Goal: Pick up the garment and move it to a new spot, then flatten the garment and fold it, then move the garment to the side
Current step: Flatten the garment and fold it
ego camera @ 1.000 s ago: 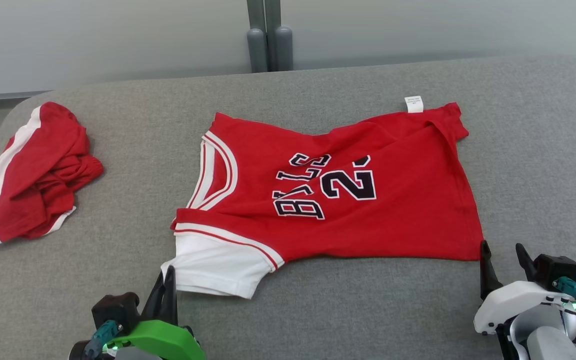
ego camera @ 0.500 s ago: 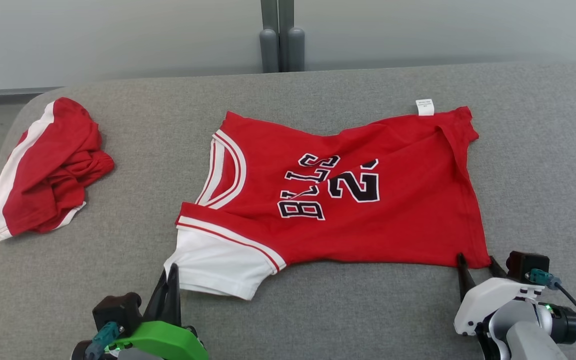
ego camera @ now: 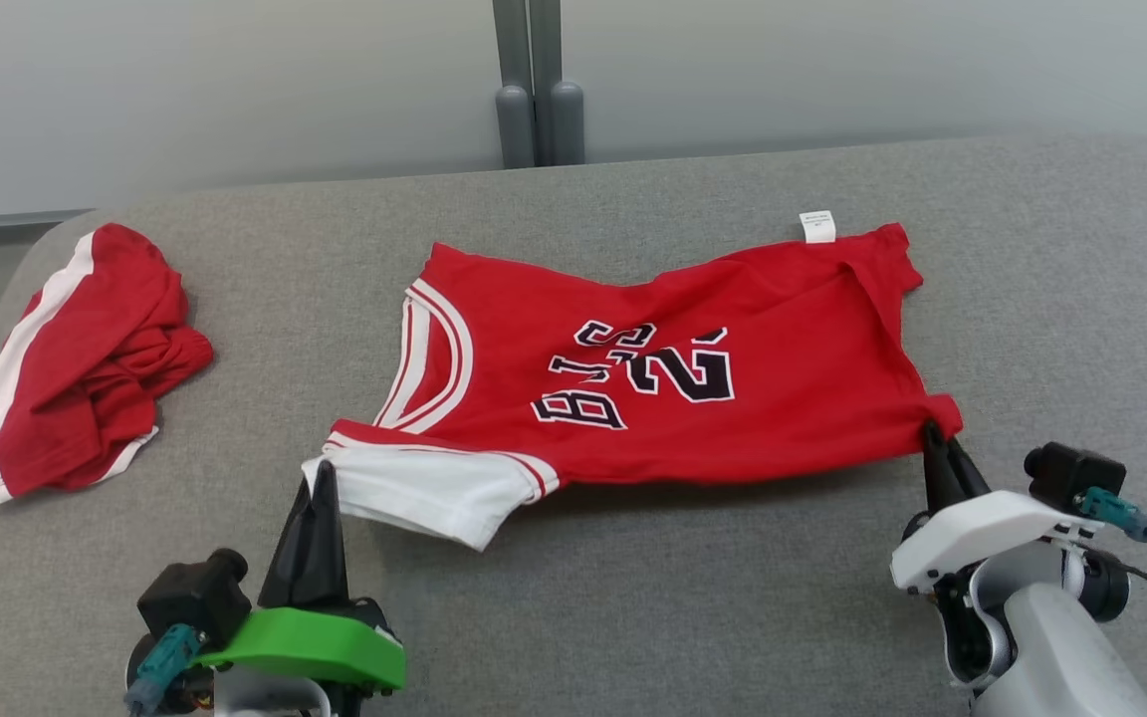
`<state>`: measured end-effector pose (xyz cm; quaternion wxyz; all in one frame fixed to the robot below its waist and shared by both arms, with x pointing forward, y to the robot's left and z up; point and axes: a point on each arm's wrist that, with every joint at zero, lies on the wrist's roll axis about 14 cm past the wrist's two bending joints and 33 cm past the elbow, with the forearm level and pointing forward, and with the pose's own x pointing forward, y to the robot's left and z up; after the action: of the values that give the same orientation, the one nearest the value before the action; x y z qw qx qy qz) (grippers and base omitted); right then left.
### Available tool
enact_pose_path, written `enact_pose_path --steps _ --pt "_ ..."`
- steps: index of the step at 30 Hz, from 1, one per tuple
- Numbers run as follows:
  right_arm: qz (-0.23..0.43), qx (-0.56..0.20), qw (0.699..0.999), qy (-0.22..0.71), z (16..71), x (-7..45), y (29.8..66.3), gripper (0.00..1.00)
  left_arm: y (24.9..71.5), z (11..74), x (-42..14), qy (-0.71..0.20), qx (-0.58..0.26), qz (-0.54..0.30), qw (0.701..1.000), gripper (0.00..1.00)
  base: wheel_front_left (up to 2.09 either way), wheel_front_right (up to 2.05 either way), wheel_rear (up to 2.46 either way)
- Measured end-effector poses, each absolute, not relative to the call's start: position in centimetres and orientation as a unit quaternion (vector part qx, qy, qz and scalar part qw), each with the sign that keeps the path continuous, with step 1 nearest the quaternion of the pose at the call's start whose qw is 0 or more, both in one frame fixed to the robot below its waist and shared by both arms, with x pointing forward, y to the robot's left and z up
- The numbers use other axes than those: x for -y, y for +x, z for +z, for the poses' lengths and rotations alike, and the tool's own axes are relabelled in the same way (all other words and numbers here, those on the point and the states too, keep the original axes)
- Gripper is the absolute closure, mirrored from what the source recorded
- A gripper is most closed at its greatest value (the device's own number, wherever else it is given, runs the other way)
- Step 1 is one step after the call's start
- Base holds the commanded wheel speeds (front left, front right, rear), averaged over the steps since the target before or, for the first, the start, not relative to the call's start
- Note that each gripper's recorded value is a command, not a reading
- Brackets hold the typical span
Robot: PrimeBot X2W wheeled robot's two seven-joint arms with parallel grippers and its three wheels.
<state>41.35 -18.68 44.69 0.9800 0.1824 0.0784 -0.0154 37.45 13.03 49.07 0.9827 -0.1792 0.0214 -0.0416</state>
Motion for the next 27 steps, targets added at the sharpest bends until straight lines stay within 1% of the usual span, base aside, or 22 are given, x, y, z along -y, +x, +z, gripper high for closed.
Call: enact_pose_path --steps 5,9,15,20,24,27 --pt "-0.002 0.011 0.981 0.196 51.0 19.5 42.2 1.0 38.4 54.5 -12.6 -0.183 0.064 -0.065 0.979 1.0 0.0 0.0 0.0" --pt "0.012 0.091 0.975 0.205 57.0 20.6 41.3 1.0 38.3 60.4 -12.5 -0.179 0.15 -0.089 0.968 1.0 0.0 0.0 0.0" --pt "0.026 0.193 0.958 0.211 64.9 22.2 38.1 1.0 37.0 69.1 -12.2 -0.153 0.269 -0.128 0.942 1.0 0.0 0.0 0.0" --pt "0.035 0.271 0.94 0.203 70.9 23.4 34.4 1.0 34.6 76.2 -11.1 -0.099 0.358 -0.175 0.912 1.0 0.0 0.0 0.0" --pt "0.037 0.315 0.93 0.188 74.5 24.2 31.7 1.0 32.6 80.7 -9.9 -0.062 0.412 -0.208 0.885 1.0 0.0 0.0 0.0" --pt "0.04 0.324 0.928 0.177 75.9 24.3 30.7 1.0 32.1 82.9 -9.4 -0.04 0.433 -0.221 0.873 1.0 0.0 0.0 0.0"
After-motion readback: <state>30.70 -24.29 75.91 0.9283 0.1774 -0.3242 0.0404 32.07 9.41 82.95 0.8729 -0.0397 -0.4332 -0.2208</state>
